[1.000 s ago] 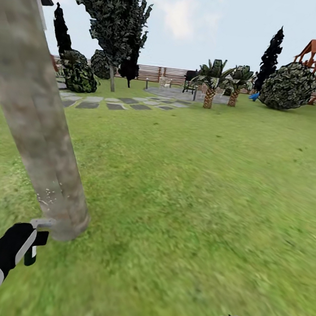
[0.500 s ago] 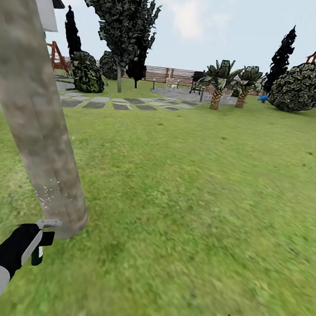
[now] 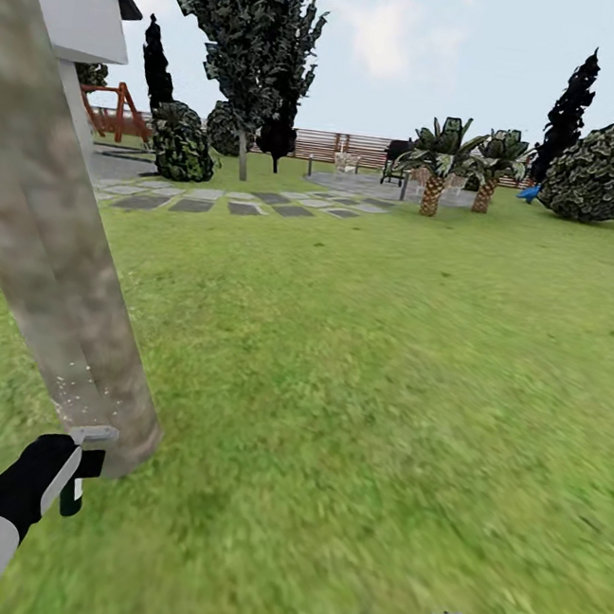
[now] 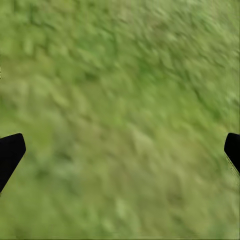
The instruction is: In the garden, pick up the pesticide atomizer on the floor and spray pesticide onto both trees until each tree trunk is fully covered.
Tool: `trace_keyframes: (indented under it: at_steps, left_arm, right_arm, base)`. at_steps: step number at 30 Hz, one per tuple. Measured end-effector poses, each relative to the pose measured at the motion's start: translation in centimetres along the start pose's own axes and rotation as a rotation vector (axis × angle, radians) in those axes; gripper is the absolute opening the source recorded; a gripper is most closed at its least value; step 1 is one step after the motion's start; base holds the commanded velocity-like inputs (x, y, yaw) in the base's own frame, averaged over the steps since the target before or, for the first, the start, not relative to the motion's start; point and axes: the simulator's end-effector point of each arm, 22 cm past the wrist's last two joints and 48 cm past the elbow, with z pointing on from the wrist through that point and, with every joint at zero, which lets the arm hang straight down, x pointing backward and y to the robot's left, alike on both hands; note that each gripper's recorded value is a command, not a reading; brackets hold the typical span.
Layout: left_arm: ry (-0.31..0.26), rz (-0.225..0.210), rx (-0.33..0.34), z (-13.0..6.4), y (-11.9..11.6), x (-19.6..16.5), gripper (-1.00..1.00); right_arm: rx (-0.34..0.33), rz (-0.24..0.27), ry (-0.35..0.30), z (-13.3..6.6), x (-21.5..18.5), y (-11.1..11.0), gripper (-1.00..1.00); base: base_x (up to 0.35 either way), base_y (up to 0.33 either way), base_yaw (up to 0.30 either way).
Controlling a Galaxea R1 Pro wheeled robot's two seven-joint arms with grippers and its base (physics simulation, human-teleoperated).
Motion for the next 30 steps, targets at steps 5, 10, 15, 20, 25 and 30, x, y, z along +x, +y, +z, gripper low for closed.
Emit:
trace_keyframes:
  at_steps: [5, 10, 15, 20, 25, 30]
  left_arm:
    - [0.000, 0.001, -0.002, 0.00, 0.12, -0.02, -1.00]
    - [-0.002, 0.001, -0.003, -0.02, 0.19, -0.11, -1.00]
    - [-0.008, 0.001, -0.002, -0.11, 0.12, -0.34, -1.00]
    - [-0.010, 0.003, -0.003, -0.12, 0.11, -0.42, -1.00]
    - [-0.010, 0.003, -0.004, -0.11, 0.09, -0.40, -1.00]
    - [-0.009, 0.003, -0.006, -0.11, 0.24, -0.41, -1.00]
  right_arm:
    - [-0.001, -0.001, 0.000, -0.01, 0.01, 0.03, 1.00]
    - [-0.001, -0.001, 0.000, -0.01, 0.02, 0.05, 1.00]
    - [-0.002, -0.001, 0.001, -0.02, 0.04, 0.05, 1.00]
    - [-0.002, -0.001, 0.001, 0.00, 0.05, 0.04, 1.00]
    - [-0.002, -0.001, 0.001, 0.00, 0.06, 0.05, 1.00]
    - [-0.002, 0.000, 0.001, 0.00, 0.02, 0.15, 1.00]
  base:
    - [0.281, -0.160, 0.275]
    - [0.279, -0.164, 0.250]
    - [0.276, -0.165, 0.029]
    - [0.137, -0.228, 0.001]
    - [0.005, -0.273, 0.030]
    - [0.000, -0.274, 0.246]
